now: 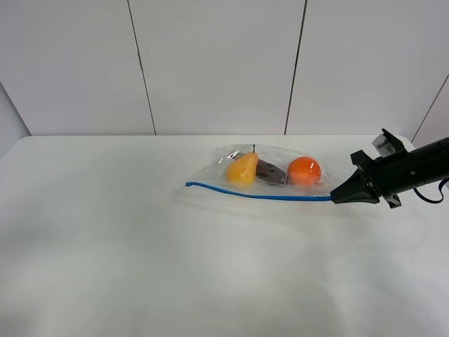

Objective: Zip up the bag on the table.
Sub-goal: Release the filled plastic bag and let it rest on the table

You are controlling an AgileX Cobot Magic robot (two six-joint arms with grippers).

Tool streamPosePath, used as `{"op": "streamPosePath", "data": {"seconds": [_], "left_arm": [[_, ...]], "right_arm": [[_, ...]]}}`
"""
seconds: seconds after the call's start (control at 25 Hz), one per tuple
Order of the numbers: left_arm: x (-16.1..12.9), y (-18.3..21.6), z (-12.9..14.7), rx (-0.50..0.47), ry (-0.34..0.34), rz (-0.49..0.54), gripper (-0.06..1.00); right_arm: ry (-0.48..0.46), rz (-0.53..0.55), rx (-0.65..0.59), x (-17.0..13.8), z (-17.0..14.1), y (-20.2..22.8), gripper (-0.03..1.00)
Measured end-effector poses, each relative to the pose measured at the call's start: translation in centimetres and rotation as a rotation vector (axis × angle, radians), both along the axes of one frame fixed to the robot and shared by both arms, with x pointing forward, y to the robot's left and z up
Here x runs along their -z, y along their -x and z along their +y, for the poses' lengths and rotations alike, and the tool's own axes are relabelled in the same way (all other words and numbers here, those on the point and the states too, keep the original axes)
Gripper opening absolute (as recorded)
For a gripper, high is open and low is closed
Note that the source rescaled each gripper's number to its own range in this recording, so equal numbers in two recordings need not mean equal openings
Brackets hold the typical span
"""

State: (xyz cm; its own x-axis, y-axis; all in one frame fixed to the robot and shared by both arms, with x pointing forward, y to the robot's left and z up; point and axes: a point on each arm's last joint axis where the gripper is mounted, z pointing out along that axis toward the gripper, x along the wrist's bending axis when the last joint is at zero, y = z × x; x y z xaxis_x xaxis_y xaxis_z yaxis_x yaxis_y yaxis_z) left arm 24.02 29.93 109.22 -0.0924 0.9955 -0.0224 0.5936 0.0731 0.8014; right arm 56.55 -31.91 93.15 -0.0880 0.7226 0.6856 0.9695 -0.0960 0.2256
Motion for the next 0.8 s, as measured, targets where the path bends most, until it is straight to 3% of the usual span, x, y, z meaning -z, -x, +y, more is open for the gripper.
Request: {"op": "streamPosePath", "data": {"seconds": [0.24,0.8], "left_arm": [[2.4,1.0,-0.1,0.0,-0.001,-0.01,0.81],[2.4,1.5,-0.1,-0.007,-0.015,-0.042,0.81]], "right_arm": [[0.005,0.0,-0.002,0.0,0.0,0.0,0.0],[0.023,-0.002,-0.004,0.1,-0.1,0.0,0.0]]}}
